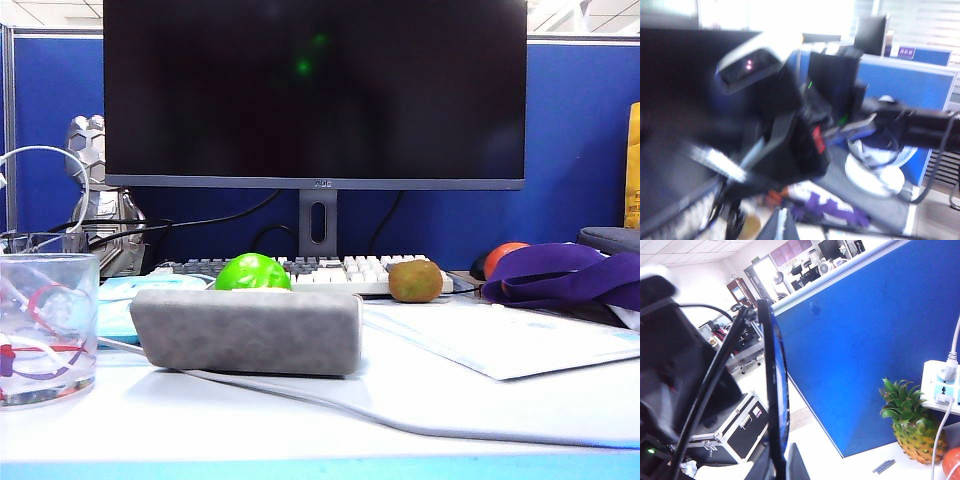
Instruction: Pick up the glasses, fold the temples of the glasses, place the glasses into the glasses case, and finally close the glasses case.
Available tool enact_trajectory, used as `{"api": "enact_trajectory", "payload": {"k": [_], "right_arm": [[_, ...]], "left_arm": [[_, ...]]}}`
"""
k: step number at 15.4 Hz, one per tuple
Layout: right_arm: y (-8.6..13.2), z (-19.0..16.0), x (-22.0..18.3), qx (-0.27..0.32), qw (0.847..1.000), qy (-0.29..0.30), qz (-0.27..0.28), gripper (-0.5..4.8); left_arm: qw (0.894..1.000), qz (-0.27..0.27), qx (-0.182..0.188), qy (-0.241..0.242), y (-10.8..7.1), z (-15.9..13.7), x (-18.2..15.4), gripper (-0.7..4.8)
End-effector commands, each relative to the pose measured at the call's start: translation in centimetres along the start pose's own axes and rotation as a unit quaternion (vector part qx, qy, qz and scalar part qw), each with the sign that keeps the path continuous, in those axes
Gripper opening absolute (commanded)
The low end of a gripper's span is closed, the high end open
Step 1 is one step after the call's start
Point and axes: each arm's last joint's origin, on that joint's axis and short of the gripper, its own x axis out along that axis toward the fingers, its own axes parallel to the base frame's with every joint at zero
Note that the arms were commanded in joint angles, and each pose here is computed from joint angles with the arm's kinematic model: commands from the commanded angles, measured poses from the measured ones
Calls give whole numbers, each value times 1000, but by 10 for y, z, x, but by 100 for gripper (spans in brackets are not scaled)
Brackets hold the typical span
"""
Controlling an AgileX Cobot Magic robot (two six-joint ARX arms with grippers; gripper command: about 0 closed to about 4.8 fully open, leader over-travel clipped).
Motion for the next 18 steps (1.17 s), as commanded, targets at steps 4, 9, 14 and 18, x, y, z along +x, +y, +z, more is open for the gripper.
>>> {"api": "enact_trajectory", "payload": {"k": [4, 9, 14, 18], "right_arm": [[15, -5, 21, -9, 1000, 2, 21, -1], [24, -9, 32, -10, 999, 15, 47, -1], [29, -9, 36, -14, 997, 24, 72, -1], [24, -2, 25, -29, 998, 5, 54, -1]], "left_arm": [[1000, -23, 6, -19, -3, 7, -1, -5], [1000, -21, -4, -12, 2, 3, 3, -5], [1000, -7, -14, -4, 10, -2, 8, -5], [1000, -5, -3, -7, 9, 0, 7, -5]]}}
